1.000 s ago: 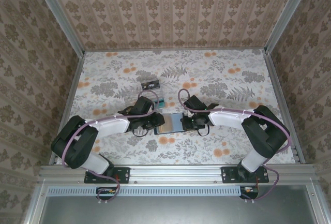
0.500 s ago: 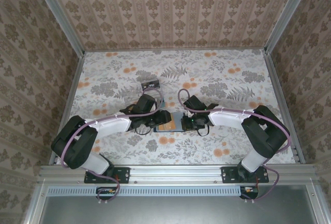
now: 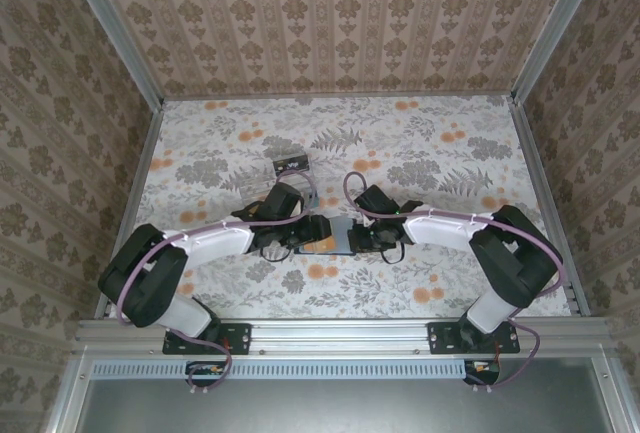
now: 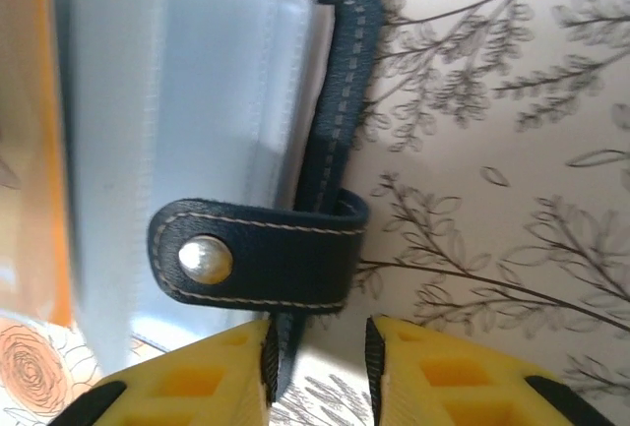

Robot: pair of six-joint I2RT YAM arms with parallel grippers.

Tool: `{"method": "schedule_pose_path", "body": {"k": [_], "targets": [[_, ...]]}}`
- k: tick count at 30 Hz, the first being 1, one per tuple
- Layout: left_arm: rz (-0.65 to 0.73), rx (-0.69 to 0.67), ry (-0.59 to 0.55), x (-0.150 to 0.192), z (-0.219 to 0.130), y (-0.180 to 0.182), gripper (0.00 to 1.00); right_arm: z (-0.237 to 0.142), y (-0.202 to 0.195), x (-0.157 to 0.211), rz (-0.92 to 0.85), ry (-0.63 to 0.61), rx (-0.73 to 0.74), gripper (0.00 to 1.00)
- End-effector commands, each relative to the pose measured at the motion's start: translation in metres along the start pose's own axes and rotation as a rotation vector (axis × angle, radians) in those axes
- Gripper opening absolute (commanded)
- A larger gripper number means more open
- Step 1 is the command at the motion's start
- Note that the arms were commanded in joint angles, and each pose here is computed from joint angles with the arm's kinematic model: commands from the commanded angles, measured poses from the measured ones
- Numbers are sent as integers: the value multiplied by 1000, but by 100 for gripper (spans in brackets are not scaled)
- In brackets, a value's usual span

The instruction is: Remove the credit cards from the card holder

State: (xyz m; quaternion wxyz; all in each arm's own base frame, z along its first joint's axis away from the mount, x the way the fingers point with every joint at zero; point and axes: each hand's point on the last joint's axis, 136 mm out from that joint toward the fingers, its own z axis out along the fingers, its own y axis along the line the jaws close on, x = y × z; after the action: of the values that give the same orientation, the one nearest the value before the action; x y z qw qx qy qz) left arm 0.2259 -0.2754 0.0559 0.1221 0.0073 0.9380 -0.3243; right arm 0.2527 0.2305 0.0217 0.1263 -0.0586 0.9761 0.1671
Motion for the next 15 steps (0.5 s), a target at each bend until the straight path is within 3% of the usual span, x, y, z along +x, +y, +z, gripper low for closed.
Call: {"method": "schedule_pose_path", "body": {"k": [1, 6, 10, 13, 15], "targets": [[45, -64, -36, -9, -17, 6, 67, -20, -9, -7, 15, -48, 49, 36], [39, -89, -56, -13, -32, 24, 64, -41, 10, -23, 6, -108, -25, 39], [24, -62, -60, -15, -35, 30, 47, -46, 38, -33, 13, -110, -147, 34], [22, -46, -53, -15, -32, 32, 25, -44, 58, -39, 43, -98, -244, 28], [22, -39, -47, -15, -30, 33, 18, -41, 68, -42, 69, -87, -294, 25]]}}
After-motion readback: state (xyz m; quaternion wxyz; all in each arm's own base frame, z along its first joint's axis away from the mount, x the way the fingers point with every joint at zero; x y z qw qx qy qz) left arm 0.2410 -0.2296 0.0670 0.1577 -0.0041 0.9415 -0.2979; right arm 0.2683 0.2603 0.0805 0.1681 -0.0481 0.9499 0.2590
